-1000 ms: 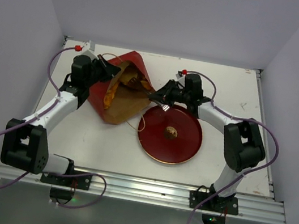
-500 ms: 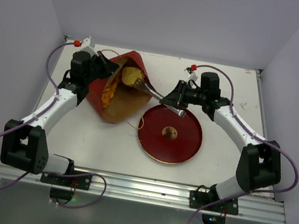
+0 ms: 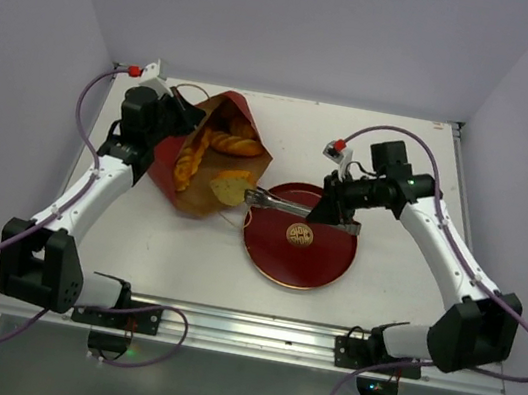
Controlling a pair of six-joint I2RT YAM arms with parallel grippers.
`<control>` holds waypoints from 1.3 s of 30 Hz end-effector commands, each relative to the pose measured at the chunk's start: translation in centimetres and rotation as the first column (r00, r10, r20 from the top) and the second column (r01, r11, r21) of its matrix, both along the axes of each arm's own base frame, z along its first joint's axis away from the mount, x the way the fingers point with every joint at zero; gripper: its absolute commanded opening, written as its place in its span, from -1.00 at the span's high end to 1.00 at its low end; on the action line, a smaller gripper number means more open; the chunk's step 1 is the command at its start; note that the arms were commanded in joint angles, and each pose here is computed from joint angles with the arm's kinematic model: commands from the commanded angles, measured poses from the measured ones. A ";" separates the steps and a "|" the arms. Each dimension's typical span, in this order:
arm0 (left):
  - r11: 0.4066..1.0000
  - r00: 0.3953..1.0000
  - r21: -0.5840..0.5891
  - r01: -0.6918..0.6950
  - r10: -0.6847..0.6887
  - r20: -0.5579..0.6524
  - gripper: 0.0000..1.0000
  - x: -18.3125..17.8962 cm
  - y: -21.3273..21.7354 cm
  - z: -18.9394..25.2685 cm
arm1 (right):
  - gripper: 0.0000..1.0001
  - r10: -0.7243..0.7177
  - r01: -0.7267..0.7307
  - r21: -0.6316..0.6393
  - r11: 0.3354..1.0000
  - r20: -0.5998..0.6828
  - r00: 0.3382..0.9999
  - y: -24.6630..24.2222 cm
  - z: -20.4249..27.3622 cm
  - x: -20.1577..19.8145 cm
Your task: Take the fake bread out of the paper bag
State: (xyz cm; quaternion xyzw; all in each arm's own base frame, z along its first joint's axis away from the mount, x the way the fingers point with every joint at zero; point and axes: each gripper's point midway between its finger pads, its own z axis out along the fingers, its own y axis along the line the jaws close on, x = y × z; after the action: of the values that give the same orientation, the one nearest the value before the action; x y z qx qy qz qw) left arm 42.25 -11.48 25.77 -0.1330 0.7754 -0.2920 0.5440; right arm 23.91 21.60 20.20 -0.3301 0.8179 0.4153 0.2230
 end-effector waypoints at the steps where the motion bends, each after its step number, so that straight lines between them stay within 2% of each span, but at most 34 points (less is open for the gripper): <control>1: 0.999 0.985 0.039 -0.013 0.006 0.173 1.00 -0.2 0.6 6.1 | 1.00 0.104 -0.097 -0.043 0.994 0.204 0.974 -2.8 2.7 -2.2; 10: 0.989 0.980 0.142 -0.035 0.006 0.200 1.00 -1.7 1.7 5.9 | 1.00 0.036 0.014 -0.166 0.986 0.292 0.956 -8.2 2.3 -4.3; 13: 0.984 0.978 0.170 -0.046 0.009 0.210 1.00 -2.0 2.1 5.9 | 1.00 0.022 0.026 -0.183 0.983 0.254 0.967 -9.4 1.2 -5.0; 18: 0.980 0.972 0.186 -0.071 0.026 0.236 1.00 -2.7 2.6 6.1 | 1.00 -0.011 0.033 -0.237 0.971 0.097 0.995 -10.5 -1.4 -4.9; 26: 0.979 0.964 0.188 -0.084 0.032 0.265 1.00 -3.8 2.9 6.4 | 0.99 -0.028 0.011 -0.223 0.975 -0.073 0.997 -10.0 -2.9 -4.0; 34: 0.977 0.960 0.189 -0.101 0.046 0.276 1.00 -4.5 3.3 6.2 | 0.62 -0.109 0.067 -0.217 0.974 -0.186 0.977 -9.5 -4.7 -1.3; 39: 0.977 0.961 0.189 -0.096 0.042 0.273 1.00 -4.5 3.2 5.8 | 0.49 -0.172 0.134 -0.215 0.968 -0.169 0.971 -9.8 -4.5 1.0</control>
State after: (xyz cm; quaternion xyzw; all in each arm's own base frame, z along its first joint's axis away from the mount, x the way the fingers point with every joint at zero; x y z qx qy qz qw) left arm 37.42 -8.60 27.74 -0.0714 0.7632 -0.2080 0.6076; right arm 22.37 11.59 14.24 -0.2623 0.8975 0.3401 0.1003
